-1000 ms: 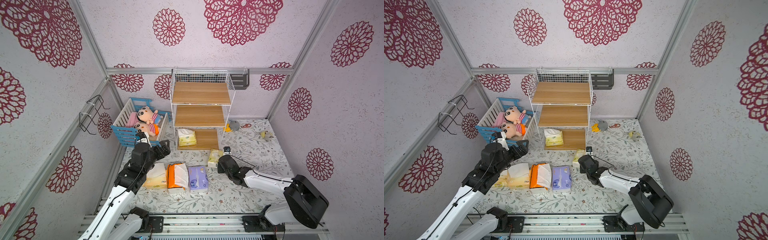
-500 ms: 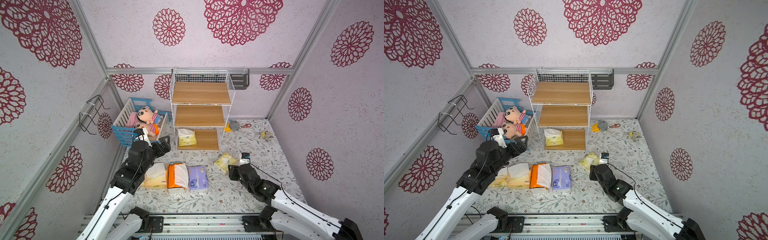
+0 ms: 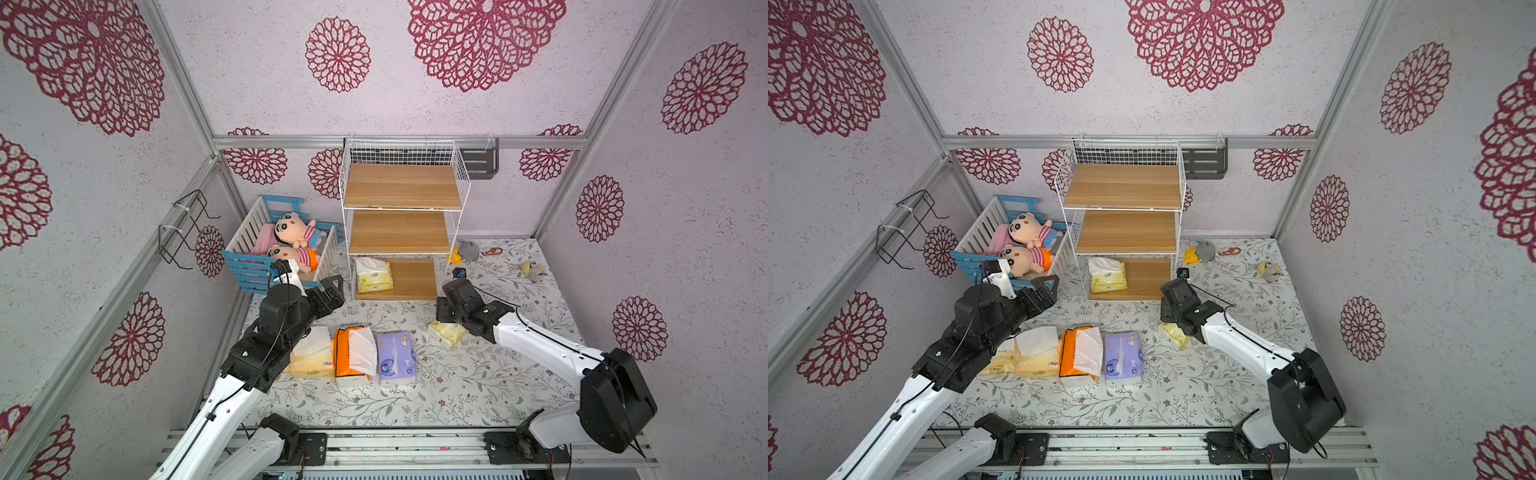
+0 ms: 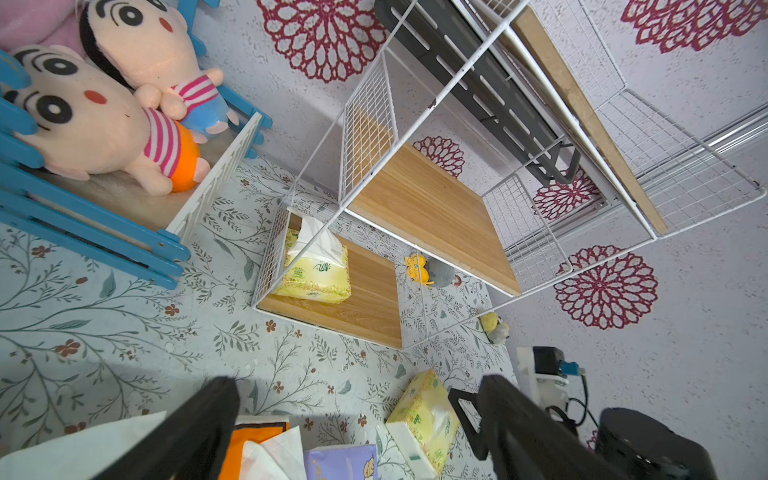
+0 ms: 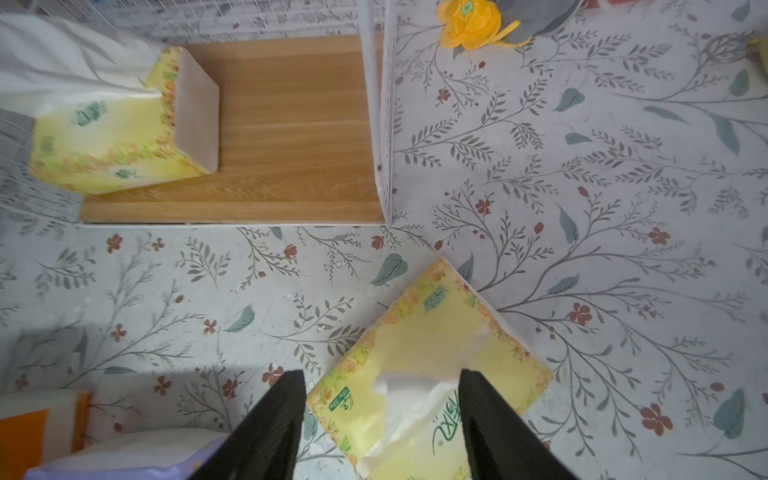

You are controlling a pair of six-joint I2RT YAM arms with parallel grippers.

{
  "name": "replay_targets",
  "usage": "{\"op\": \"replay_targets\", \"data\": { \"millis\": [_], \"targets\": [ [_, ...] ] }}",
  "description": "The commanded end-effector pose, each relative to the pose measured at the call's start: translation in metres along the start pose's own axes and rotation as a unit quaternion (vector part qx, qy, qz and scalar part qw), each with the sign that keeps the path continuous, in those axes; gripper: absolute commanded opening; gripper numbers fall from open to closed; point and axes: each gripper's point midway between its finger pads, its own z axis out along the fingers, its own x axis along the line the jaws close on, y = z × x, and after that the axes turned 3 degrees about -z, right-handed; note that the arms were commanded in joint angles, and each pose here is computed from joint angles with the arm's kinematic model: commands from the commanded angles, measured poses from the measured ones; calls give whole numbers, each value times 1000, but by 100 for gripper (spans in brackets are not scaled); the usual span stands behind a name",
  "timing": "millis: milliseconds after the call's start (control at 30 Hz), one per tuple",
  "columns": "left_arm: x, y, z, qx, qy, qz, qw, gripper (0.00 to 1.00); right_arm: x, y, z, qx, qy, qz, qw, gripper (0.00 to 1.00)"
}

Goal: Remove the tissue boxes from the shelf
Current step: Place the box of tissues at the center of the board, then move the box of tissues to the center of the board.

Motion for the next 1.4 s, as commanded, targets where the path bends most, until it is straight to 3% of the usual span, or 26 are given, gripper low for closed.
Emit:
{"op": "replay_targets", "data": {
  "millis": [0, 200, 367, 500, 900, 1067, 1200, 1367],
  "targets": [
    [-6, 3, -1, 0, -4, 0, 1000, 97, 4, 15, 4, -29, -5, -18, 999, 65],
    [-9, -4, 7, 13, -4, 21, 1000, 97, 26, 15, 30, -29, 22, -16, 999, 66],
    [-3, -3, 4, 23, 25, 53, 998, 97, 31, -4, 61, 4, 9, -40, 999, 66],
    [-2, 0, -2, 13, 22, 49, 998, 97, 34, -24, 66, 24, 2, -60, 998, 66],
    [-7, -7, 4, 28, 10, 38, 999, 97, -3, -79, 2, 47, -13, -71, 996, 64],
    [-10, -6, 7, 26, 6, 34, 999, 97, 0, -64, -40, -1, 51, -49, 998, 66],
    [-10, -7, 9, 27, 7, 33, 999, 97, 10, -31, -72, -63, 101, -33, 992, 68],
    [-10, -9, 7, 26, 6, 31, 999, 97, 17, -2, -67, -77, 94, -44, 992, 67]
  ]
}}
